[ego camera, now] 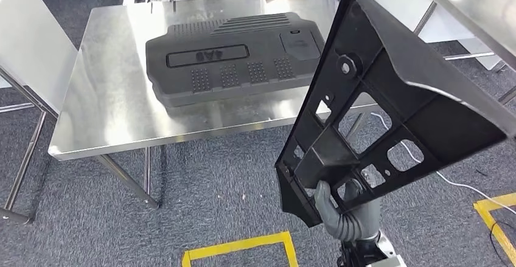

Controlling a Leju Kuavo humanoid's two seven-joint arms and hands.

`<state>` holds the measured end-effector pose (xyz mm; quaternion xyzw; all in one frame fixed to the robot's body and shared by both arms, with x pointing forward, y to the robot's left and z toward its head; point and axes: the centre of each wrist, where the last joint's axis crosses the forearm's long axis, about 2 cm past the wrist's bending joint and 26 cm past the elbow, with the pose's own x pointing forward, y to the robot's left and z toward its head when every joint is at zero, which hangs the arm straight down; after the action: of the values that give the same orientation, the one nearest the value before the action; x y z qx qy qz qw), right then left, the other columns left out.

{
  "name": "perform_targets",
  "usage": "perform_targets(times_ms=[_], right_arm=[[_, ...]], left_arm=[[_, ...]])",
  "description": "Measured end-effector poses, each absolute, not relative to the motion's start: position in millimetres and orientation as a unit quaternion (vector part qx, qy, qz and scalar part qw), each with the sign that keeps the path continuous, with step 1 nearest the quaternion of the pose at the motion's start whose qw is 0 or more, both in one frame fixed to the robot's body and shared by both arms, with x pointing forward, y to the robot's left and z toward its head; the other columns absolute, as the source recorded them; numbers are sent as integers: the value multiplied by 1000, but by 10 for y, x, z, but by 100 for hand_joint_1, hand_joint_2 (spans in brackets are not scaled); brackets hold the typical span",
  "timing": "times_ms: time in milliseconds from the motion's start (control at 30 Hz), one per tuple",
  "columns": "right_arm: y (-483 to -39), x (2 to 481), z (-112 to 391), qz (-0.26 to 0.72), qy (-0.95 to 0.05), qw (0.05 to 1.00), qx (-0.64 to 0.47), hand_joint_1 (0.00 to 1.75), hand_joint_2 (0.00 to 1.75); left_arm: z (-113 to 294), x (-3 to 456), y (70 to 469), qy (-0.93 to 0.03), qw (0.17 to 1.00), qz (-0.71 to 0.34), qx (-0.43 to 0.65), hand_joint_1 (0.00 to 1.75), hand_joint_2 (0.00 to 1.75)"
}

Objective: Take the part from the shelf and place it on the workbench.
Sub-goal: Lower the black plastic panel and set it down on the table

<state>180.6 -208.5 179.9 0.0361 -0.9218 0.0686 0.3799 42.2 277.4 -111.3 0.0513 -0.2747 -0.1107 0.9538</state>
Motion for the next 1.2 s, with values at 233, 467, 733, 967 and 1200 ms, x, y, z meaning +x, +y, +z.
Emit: perform_targets(times_ms=[233, 467, 733, 967, 1200], right_arm=[[-2129, 1806, 1791, 70, -921, 382, 30, 175, 175], [-2130, 1804, 1790, 72, -920, 383, 32, 175, 175], [-2094, 1818, 1794, 75, -919, 385, 38, 175, 175], [-2021, 1859, 1812, 75, -919, 384, 42, 175, 175], [-2016, 1873, 1813, 75, -920, 383, 40, 175, 175]], left_arm=[[-1112, 426, 2758, -274, 954, -111, 50, 0, 175], [-1112, 427, 2750, -277, 953, -111, 47, 0, 175], [-1114, 413, 2768, -275, 954, -106, 45, 0, 175], [-1118, 392, 2835, -275, 955, -102, 44, 0, 175], [-1118, 393, 2840, -276, 955, -99, 45, 0, 175]])
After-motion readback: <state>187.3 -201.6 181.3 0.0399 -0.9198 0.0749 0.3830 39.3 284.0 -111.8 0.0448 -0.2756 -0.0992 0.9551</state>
